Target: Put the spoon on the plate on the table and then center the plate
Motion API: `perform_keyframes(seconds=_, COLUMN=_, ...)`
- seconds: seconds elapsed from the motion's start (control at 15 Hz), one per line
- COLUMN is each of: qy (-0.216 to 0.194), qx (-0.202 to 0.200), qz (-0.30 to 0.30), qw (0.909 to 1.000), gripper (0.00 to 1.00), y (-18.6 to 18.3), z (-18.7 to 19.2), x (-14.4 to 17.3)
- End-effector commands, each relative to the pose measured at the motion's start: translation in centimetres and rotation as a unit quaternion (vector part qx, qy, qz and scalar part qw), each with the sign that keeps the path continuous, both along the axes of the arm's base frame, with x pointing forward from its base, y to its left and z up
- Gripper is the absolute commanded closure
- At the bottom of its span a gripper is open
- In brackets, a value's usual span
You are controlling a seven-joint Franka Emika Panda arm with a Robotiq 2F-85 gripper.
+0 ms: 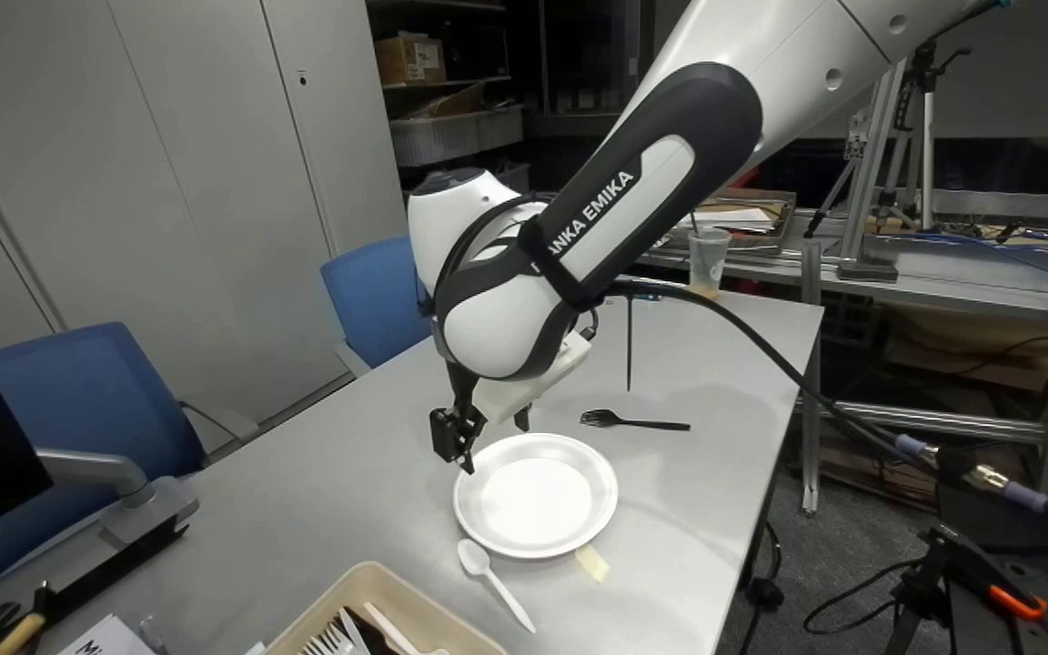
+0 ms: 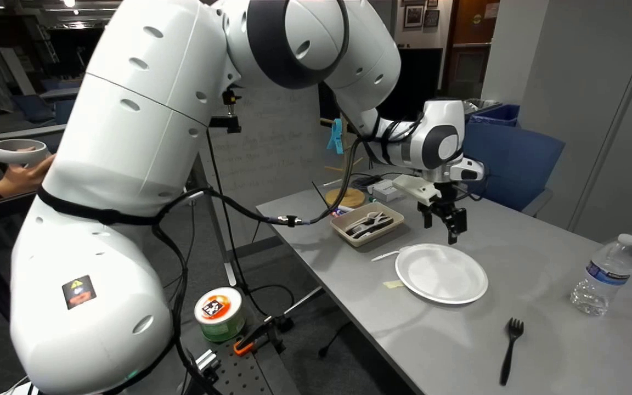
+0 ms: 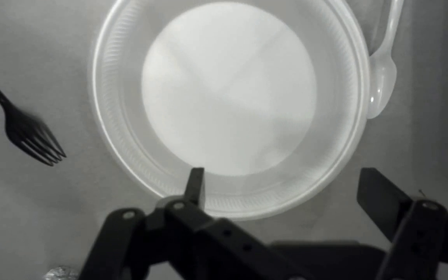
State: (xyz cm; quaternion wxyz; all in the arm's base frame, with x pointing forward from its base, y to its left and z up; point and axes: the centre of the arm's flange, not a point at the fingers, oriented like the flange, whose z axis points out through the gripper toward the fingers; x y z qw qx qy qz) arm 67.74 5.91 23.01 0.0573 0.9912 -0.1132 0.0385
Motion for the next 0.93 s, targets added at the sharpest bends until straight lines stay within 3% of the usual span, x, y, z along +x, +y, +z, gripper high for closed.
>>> perform_keyframes(seconds=0.0, qy=0.016, qx=0.011, qz=-0.028, qw=0.9994, gripper=0.00, y=-2.1, z=-0.4, x=-1.8)
perform_keyframes(seconds=0.53, qy=0.058, qx=0.024, qz=-0.050, qw=0.9968, gripper=0.00, y=-3.7, z=-4.8, x=-3.4)
perform_keyframes(seconds=0.87, qy=0.051, qx=0.024, qz=-0.059, qw=0.9967, gripper=0.00, y=-5.1, z=-6.8, x=-3.7)
